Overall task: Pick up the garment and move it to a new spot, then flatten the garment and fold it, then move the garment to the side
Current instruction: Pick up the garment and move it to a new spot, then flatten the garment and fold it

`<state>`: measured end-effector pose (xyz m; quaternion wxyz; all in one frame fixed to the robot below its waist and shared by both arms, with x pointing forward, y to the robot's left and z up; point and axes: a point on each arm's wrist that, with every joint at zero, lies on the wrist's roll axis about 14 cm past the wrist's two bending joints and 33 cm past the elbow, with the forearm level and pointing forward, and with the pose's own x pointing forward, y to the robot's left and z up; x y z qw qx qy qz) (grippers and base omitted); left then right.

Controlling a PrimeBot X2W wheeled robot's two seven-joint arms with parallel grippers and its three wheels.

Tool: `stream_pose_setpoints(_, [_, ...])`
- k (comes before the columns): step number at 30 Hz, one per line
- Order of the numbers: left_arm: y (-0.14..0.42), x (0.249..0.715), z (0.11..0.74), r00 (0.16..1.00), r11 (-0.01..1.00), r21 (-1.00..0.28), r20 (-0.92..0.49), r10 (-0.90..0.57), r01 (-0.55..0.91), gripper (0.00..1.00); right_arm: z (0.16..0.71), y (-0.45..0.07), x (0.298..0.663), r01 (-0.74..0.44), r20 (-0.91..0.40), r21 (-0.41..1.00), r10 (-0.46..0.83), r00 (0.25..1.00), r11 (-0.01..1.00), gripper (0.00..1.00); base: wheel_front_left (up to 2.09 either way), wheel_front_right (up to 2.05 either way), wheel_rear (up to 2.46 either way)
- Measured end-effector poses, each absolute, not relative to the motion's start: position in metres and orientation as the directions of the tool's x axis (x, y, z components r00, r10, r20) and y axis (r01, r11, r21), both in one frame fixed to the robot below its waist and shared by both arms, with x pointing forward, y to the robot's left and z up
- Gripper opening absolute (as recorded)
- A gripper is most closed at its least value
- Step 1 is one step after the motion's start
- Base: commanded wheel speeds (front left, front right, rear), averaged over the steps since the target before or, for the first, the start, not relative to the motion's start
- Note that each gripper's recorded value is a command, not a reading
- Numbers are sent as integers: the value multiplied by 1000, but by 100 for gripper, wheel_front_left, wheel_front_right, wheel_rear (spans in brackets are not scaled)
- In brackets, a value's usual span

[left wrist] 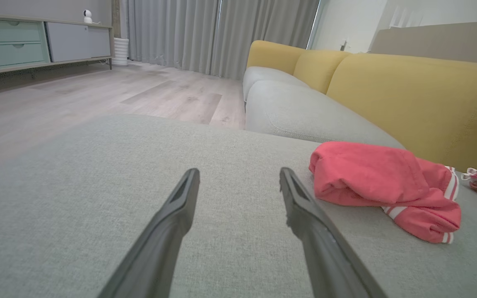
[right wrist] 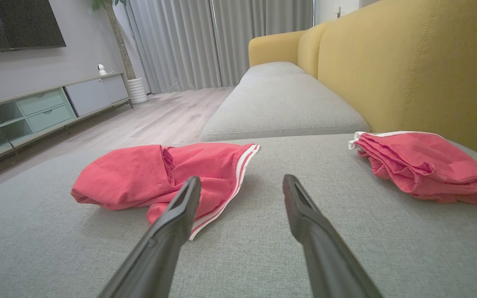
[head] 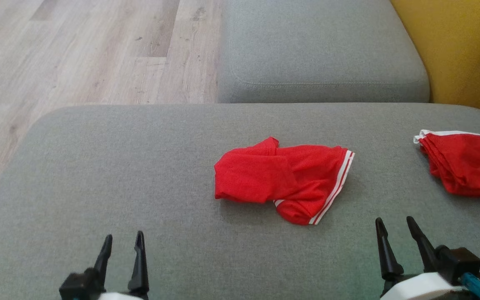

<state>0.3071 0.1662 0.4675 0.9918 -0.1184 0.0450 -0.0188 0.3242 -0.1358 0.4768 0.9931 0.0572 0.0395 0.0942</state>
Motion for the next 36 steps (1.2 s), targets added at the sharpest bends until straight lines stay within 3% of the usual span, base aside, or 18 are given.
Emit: stream_pose_setpoints(36, [163,295,472,995,973,-231,-85,-49,28,100,459,-129,322,-197,-108,130,212,971,972,100,0,0,0])
